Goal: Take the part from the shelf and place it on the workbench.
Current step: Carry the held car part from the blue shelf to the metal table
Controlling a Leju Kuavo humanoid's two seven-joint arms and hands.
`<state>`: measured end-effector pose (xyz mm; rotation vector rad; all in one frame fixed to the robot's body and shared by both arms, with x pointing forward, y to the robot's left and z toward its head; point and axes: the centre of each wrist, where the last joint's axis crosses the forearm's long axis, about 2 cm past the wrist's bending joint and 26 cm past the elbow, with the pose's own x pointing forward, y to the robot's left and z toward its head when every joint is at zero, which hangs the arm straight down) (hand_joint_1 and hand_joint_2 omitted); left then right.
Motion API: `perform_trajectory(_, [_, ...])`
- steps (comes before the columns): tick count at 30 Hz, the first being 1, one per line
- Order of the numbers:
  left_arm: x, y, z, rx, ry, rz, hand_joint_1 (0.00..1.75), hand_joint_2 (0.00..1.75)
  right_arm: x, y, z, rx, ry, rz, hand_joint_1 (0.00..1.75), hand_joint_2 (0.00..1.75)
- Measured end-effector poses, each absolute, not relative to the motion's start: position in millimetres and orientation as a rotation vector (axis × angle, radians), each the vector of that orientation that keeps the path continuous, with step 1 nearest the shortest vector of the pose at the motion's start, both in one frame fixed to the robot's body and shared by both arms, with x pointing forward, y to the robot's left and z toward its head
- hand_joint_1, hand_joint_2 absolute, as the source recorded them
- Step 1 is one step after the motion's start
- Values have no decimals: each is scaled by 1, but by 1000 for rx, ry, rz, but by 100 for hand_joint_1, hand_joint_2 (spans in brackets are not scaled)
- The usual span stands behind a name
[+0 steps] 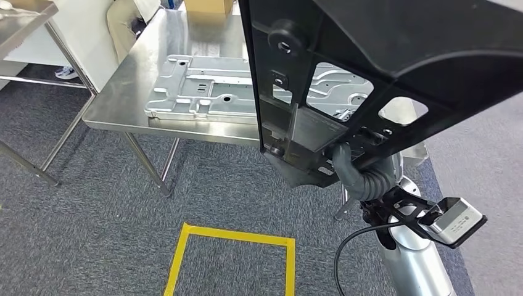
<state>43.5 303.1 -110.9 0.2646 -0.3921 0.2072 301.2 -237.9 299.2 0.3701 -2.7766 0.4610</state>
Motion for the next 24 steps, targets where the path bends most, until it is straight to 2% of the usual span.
perform_trajectory(10, [46,302,-111,266,-398,206,0,175,300,-239,302,457,-2784,450,175,175])
perform_trajectory(24, [44,306,-111,273,-400,194,0,175,299,-239,301,426,-2796,456,175,175])
